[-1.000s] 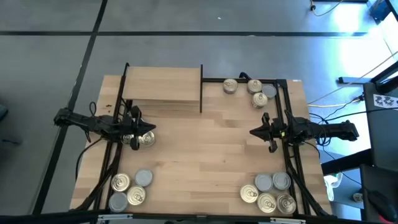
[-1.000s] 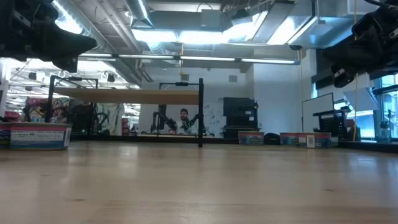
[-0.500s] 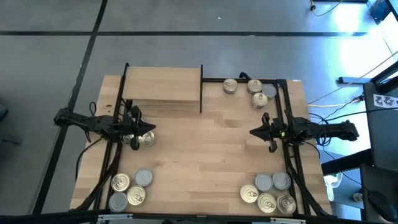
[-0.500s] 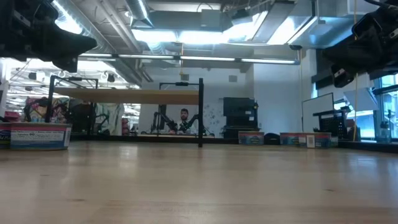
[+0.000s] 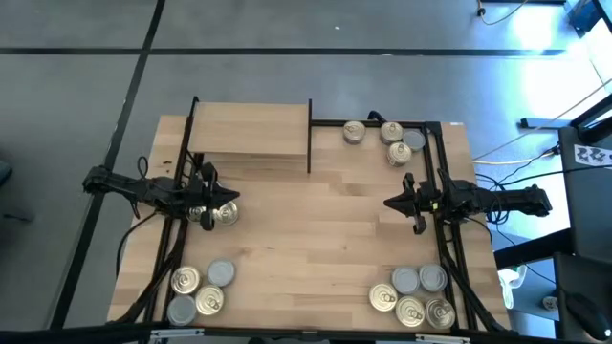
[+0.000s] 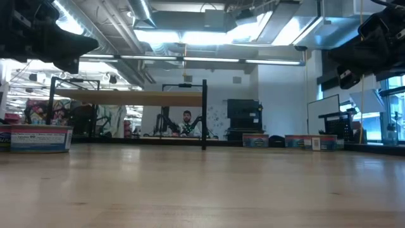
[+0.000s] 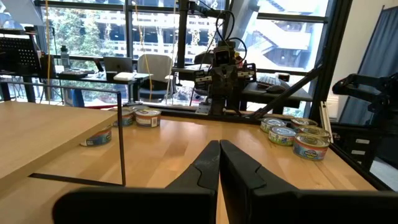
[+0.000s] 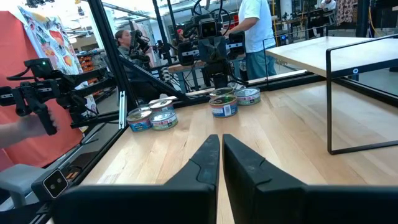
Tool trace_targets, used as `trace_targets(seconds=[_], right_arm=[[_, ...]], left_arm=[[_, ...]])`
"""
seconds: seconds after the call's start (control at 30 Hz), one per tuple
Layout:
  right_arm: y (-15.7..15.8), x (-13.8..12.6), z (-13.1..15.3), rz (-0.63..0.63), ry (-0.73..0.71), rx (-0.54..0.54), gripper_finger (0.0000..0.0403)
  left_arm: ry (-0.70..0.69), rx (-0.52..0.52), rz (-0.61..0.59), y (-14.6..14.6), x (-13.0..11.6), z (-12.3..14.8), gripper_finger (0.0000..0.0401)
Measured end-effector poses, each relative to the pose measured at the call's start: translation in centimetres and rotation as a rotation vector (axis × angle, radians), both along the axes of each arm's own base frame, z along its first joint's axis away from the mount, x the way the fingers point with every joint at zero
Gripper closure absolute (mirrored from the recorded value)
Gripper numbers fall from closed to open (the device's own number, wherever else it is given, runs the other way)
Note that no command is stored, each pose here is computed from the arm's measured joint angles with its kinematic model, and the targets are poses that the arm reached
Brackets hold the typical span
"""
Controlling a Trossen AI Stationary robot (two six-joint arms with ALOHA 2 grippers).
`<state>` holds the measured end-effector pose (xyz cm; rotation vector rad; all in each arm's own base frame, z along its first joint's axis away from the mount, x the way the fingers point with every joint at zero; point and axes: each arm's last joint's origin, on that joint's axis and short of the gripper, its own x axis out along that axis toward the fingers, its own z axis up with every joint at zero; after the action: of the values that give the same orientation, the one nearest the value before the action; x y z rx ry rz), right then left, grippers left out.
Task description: Stack canned seafood by type on shelf
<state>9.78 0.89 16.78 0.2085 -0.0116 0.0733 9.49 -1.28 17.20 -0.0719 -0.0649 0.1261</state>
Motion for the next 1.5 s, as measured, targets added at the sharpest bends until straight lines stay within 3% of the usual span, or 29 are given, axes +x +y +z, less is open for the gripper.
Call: trace_targets(seconds=[0.53, 0.77, 1.2, 1.37, 1.5], right_arm=[[-0.3, 0.0, 0.2, -0.116, -0.025, -0.005, 0.0381], [-0.4, 0.0, 0.3, -0.134, -0.027, -0.074, 0.0381], [-0.4, 0.0, 1.3, -0.146, -0.114, -0.059, 0.0381], [-0.8, 0.4, 2.3, -0.293, -0.047, -0.068, 0.0381], [-1.3, 1.0, 2.9, -0.488, 0.071, -0.127, 0.0382]], left_arm=[[-0.038, -0.054, 0.007, 0.1, 0.0, 0.3, 0.0393], [-0.100, -0.073, 0.034, 0.3, 0.0, 0.9, 0.0393], [0.036, -0.061, 0.040, 0.1, 1.3, 1.1, 0.0394], [0.094, -0.047, 0.042, -0.1, 1.9, 1.1, 0.0394], [0.120, -0.040, 0.042, -0.1, 2.2, 1.1, 0.0394]])
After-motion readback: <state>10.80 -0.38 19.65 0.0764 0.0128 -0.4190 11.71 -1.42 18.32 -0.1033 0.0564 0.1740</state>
